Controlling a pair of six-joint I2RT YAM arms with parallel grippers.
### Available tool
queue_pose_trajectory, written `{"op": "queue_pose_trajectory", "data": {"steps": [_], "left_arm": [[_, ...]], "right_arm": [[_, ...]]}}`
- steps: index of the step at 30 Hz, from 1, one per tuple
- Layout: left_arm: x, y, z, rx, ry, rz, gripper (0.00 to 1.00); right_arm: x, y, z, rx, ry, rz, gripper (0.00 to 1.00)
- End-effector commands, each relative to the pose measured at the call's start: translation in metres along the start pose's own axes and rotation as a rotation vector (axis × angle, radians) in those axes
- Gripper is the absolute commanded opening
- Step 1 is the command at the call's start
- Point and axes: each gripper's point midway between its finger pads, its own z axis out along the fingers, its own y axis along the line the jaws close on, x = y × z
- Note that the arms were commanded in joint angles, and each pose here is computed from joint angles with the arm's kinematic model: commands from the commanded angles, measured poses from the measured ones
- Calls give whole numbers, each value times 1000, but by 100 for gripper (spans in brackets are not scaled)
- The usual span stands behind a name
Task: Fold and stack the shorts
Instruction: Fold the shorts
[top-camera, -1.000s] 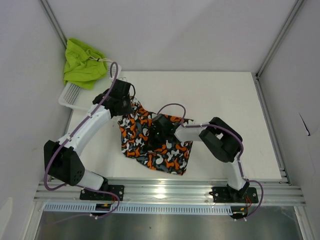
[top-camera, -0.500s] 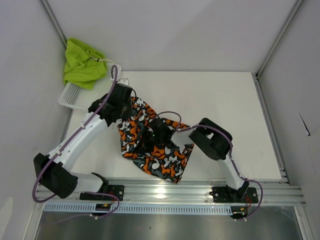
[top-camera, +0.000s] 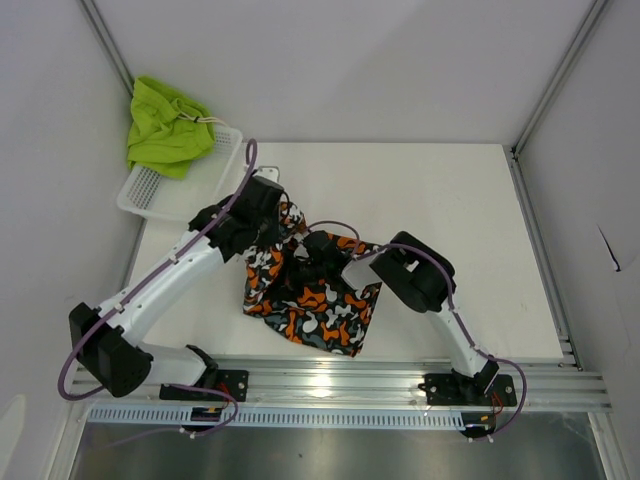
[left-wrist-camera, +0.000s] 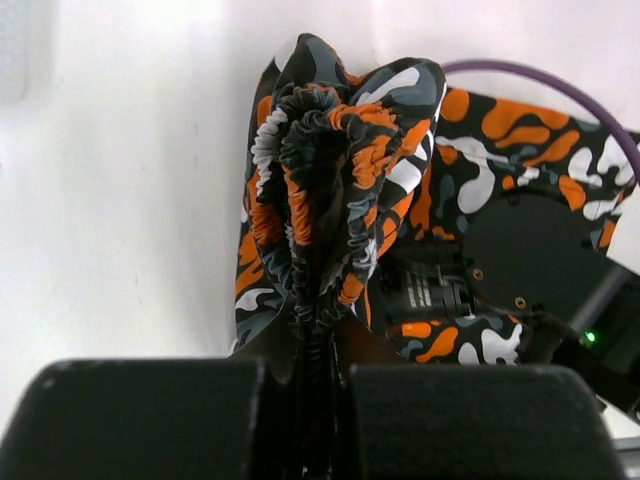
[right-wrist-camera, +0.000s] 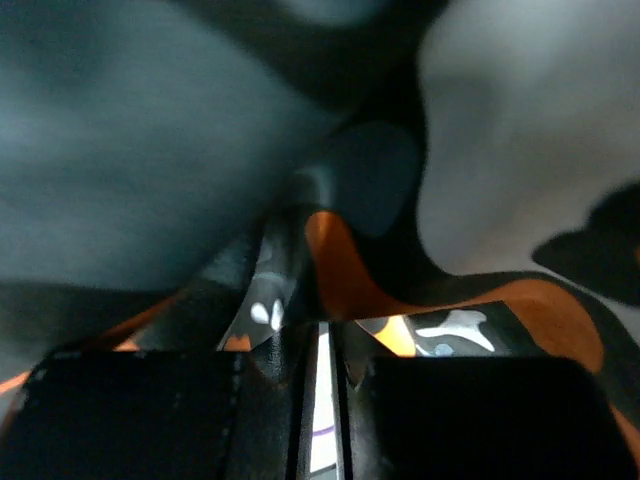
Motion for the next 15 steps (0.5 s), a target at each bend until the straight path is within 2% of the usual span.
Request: {"op": "queue_pose_trajectory", "data": {"steps": [1, 8, 13, 15], "left_arm": [[-6, -16, -3, 11, -6, 10, 0], [0, -40, -5, -42, 46, 55, 0], [4, -45, 0, -62, 68, 35, 0], [0, -43, 0, -84, 57, 26, 0]], "right_arm": [[2, -10, 2, 17, 56, 82, 11], [-1, -16, 4, 71, 53, 81, 12], [-4, -14, 2, 82, 50, 92, 13], [-7, -8, -2, 95, 23, 82, 17]]}}
